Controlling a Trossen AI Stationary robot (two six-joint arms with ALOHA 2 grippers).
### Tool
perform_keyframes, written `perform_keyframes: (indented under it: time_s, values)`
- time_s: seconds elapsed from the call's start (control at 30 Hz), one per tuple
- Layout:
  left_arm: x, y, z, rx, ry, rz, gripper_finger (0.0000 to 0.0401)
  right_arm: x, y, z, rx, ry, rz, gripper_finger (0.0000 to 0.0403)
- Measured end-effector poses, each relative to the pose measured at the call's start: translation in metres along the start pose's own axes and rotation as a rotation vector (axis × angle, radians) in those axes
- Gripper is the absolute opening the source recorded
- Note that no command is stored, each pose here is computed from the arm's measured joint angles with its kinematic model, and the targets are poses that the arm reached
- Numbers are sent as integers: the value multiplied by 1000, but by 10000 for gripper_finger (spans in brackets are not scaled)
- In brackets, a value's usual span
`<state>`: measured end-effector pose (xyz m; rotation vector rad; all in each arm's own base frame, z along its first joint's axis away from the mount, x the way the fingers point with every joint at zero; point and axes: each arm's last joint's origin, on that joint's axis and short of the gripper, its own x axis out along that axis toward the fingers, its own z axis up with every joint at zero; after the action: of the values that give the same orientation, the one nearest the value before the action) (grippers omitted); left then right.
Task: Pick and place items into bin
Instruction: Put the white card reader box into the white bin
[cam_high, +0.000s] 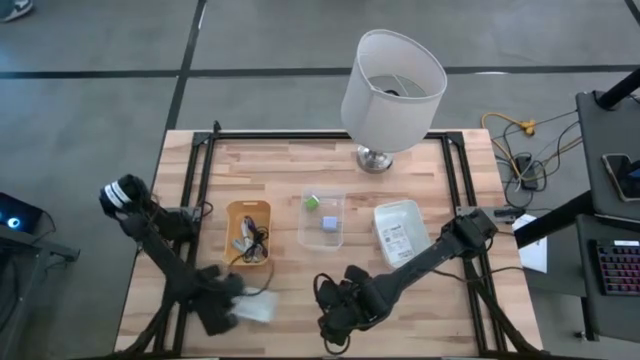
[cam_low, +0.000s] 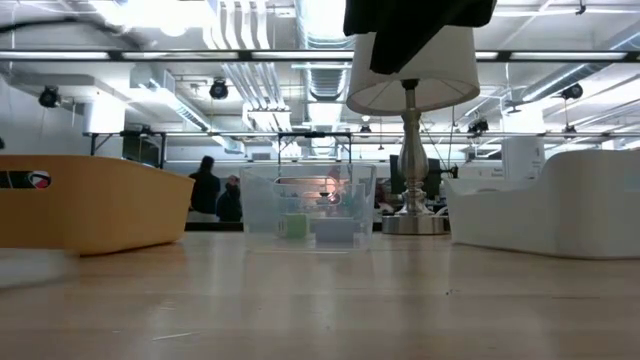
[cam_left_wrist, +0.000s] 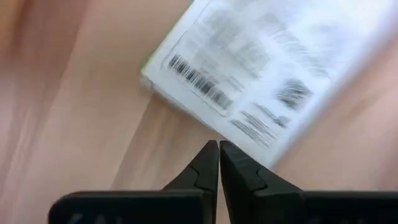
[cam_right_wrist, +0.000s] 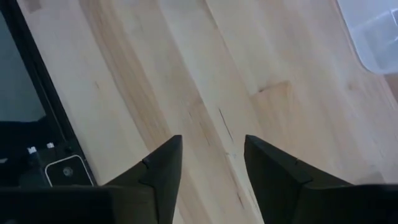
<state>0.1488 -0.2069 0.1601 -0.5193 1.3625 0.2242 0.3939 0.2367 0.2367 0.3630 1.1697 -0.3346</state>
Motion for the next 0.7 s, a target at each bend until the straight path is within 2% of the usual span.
perform_keyframes:
  time_s: [0.1,0.17,0.23,0.33,0.5,0.6,0.7]
  values:
    - [-13,-28,23,153,-338,-195,0,0,-1,0,17,3,-5,152]
    - [-26,-43,39,214,-465,-273,0,0,-1,-1,25,12,-7,149]
    - [-29,-41,53,209,-445,-220,0,-1,-2,-4,30,31,-23,146]
    - [-25,-29,53,236,-364,-89,0,-5,-1,-14,3,57,-57,144]
    - [-24,-32,47,268,-308,-132,12,-8,11,-34,-199,69,-34,165]
    - [-20,-39,50,293,-355,-166,46,-2,17,-42,-321,75,-28,195]
    - [-11,-39,63,258,-387,-128,85,11,17,-42,-349,81,-55,219]
